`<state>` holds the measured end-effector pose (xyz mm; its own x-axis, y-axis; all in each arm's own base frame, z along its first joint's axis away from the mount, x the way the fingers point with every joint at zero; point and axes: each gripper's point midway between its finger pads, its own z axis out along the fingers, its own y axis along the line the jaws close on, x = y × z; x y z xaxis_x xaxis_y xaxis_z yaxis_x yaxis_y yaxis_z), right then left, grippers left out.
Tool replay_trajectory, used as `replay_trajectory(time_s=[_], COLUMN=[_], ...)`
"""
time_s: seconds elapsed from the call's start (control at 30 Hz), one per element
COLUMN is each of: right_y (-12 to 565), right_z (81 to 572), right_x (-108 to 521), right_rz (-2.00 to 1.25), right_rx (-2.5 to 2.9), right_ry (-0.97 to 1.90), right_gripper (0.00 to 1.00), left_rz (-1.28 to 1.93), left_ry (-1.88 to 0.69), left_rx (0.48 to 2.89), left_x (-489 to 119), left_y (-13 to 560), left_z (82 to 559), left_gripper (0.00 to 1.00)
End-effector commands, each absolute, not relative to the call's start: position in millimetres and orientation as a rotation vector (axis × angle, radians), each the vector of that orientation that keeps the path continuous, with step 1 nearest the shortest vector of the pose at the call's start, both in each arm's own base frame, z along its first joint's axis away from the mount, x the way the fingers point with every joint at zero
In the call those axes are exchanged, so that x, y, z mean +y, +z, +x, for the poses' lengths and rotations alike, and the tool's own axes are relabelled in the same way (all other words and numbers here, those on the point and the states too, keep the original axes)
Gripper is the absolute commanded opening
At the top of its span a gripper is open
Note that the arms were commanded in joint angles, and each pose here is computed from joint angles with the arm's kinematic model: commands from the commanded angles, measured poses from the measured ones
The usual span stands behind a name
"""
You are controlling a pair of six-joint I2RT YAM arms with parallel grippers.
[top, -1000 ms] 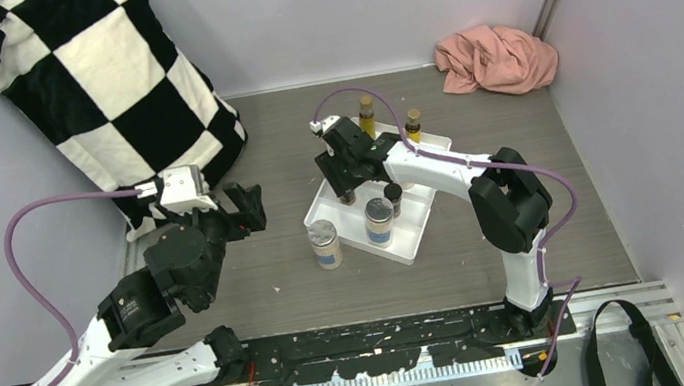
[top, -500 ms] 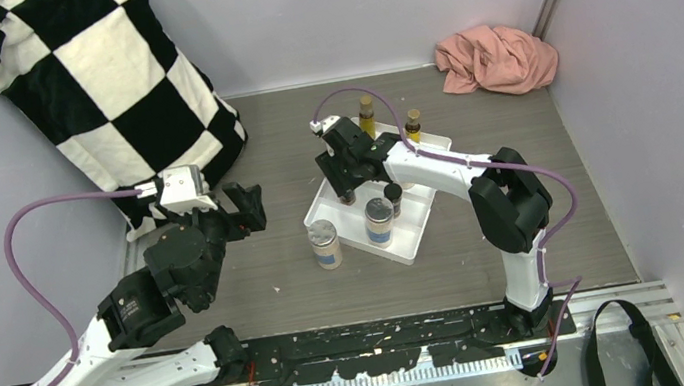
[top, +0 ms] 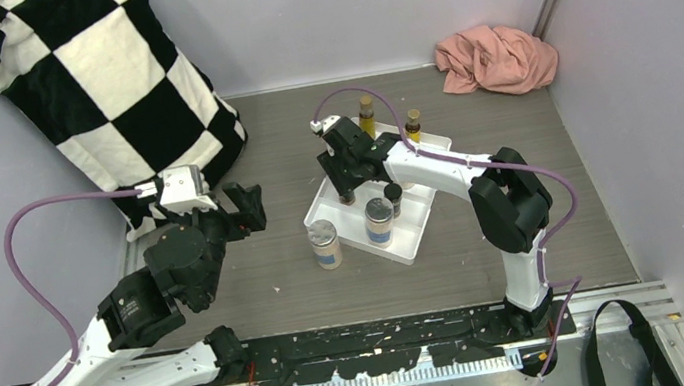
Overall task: Organize the condiment bottles
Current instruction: Place the bottle in the storage box.
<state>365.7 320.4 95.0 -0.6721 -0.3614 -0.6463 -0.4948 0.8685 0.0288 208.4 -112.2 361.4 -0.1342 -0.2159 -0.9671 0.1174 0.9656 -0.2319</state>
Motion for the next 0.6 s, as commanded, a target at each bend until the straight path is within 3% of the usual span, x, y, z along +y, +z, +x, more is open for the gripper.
replay_trajectory(time_s=[0.0,0.57], right_y=[127.8,123.7], right_z=[375.5,381.3], right_x=[326.9,333.0], right_rz=[-0.576,-0.588], right_rx=[2.303,2.309], right_ry=[0.309,0.310], right_gripper=[0.31,0.32], left_rz=[-0.116,-0.118], left_ry=[-0.319,-0.315], left_rx=[1.662,1.660], left_x=[-111.9,-109.7], left_y=[367.2,367.1], left_z=[209.1,208.6], left_gripper=[0.82,0.82])
